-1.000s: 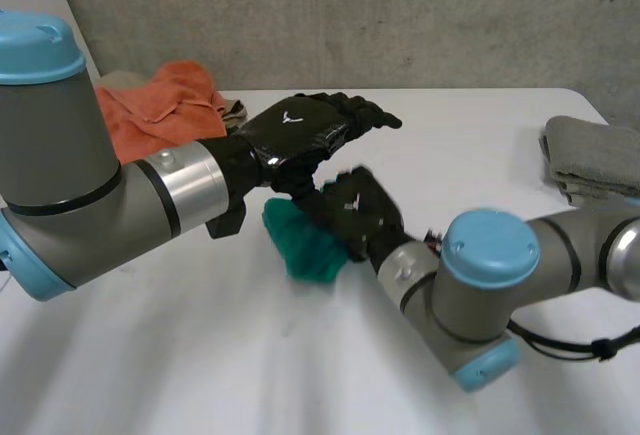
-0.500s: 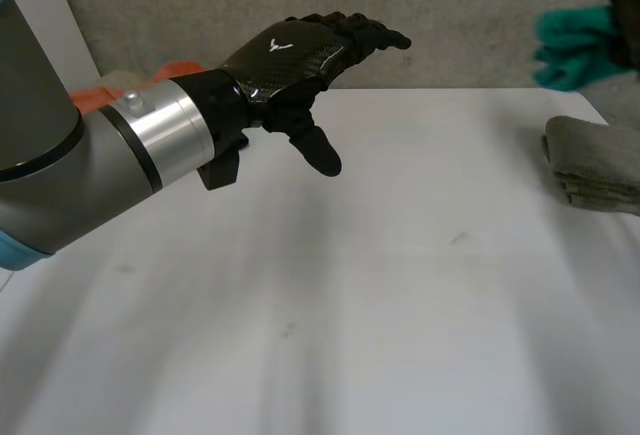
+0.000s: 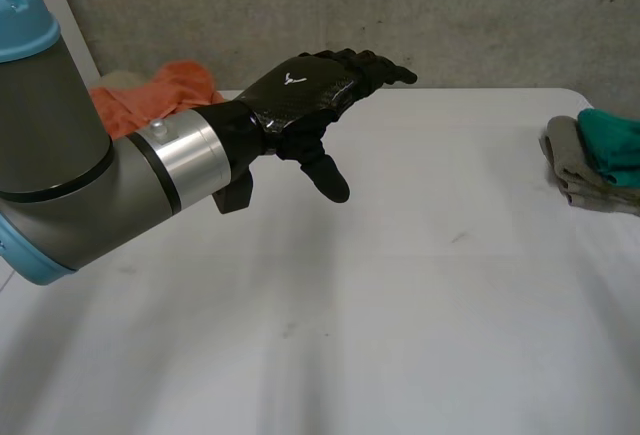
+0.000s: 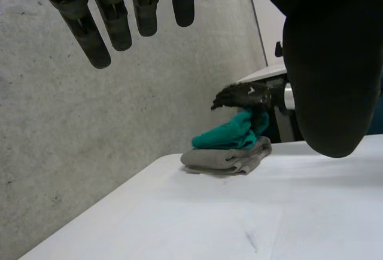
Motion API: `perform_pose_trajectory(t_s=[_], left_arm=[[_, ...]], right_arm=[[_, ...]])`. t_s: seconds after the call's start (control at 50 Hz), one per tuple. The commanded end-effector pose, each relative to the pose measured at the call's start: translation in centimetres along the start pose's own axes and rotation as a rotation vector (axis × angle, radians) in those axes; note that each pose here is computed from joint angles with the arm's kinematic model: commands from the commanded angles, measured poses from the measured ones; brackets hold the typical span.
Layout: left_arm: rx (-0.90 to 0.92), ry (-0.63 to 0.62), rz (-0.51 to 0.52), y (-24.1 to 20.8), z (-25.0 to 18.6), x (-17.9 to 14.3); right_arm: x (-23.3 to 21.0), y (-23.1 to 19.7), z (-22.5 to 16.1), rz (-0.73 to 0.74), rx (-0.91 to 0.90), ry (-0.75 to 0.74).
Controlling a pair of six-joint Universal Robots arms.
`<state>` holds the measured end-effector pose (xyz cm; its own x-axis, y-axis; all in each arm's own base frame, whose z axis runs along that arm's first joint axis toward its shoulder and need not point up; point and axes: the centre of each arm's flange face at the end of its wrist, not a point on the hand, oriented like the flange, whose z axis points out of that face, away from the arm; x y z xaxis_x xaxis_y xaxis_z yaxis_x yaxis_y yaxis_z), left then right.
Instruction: Fold the laundry.
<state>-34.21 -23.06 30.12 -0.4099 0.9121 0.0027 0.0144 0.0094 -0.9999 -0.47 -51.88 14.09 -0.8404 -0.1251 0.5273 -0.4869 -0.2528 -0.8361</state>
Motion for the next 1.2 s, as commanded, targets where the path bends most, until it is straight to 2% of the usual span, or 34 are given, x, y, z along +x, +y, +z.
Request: perform_pose_trajectory(t_s=[0.02,0.16,0.24,0.26,0.32,0.38,0.42,0.52,0.54,0.58,0.6,0.66,0.7,0.74,0.8,0.9,0.92,0.96,1.0,1.08,1.2], left_arm=[[0.005,0.002,0.001,-0.3,-0.1,0.2],[-0.003,0.020,-0.005,-0.1,-0.1,1.0],[-0.005,0.024,-0.007,0.0,-0.2,1.2],[-0.004,0.024,-0.006,-0.1,-0.2,1.2],[0.014,0.025,0.003,-0.7,-0.2,1.3],[0.064,0.009,0.018,-2.2,0.0,1.1],[0.107,-0.019,0.025,-3.4,0.2,0.8],[0.322,-0.209,0.034,-9.4,-0.5,-1.6],[0.358,-0.241,0.037,-10.4,-0.7,-2.0],[0.445,-0.355,0.057,-12.5,-1.5,-3.7],[0.462,-0.394,0.063,-12.9,-1.8,-4.4],[0.486,-0.570,0.101,-13.5,-3.5,-8.8],[0.461,-0.707,0.150,-13.0,-5.3,-12.5],[0.424,-0.778,0.191,-12.4,-6.1,-14.5],[0.289,-0.877,0.275,-9.2,-6.4,-17.8],[0.056,-0.932,0.389,-2.5,-5.4,-22.1],[-0.021,-0.938,0.418,0.1,-5.2,-23.6],[-0.075,-0.953,0.447,2.3,-5.2,-25.4],[-0.119,-0.970,0.487,5.7,-5.0,-28.1],[-0.116,-0.993,0.537,10.5,-4.4,-31.5],[-0.084,-1.028,0.571,16.0,-3.9,-35.1]], right_arm=[[2.4,-4.2,-1.2,0.072,-0.020,0.031],[6.0,-6.1,-3.2,0.111,-0.111,0.099],[11.0,-8.3,-4.7,0.098,-0.237,0.319],[12.6,-8.9,-5.0,0.077,-0.280,0.411],[15.5,-11.1,-5.2,-0.022,-0.311,0.564],[17.1,-12.6,-5.0,-0.109,-0.295,0.652],[17.2,-15.4,-4.1,-0.158,-0.197,0.670],[12.9,-24.7,-2.1,-0.139,0.130,0.592],[11.0,-27.2,-2.2,-0.116,0.217,0.547],[8.8,-29.3,-2.5,-0.087,0.287,0.492],[6.2,-30.9,-3.0,-0.064,0.338,0.416],[2.1,-32.0,-3.6,-0.042,0.379,0.287],[-2.6,-32.2,-4.6,-0.011,0.384,0.139],[-7.1,-31.5,-5.9,0.030,0.348,0.002],[-10.7,-30.3,-7.6,0.065,0.288,-0.099],[-15.5,-26.7,-10.7,0.080,0.143,-0.238],[-15.9,-26.3,-11.1,0.076,0.131,-0.248],[-16.6,-25.4,-11.7,0.067,0.099,-0.269],[-17.6,-24.0,-12.4,0.056,0.051,-0.296],[-19.4,-22.1,-13.4,0.044,-0.007,-0.349],[-19.9,-20.5,-14.5,0.051,-0.069,-0.371]])
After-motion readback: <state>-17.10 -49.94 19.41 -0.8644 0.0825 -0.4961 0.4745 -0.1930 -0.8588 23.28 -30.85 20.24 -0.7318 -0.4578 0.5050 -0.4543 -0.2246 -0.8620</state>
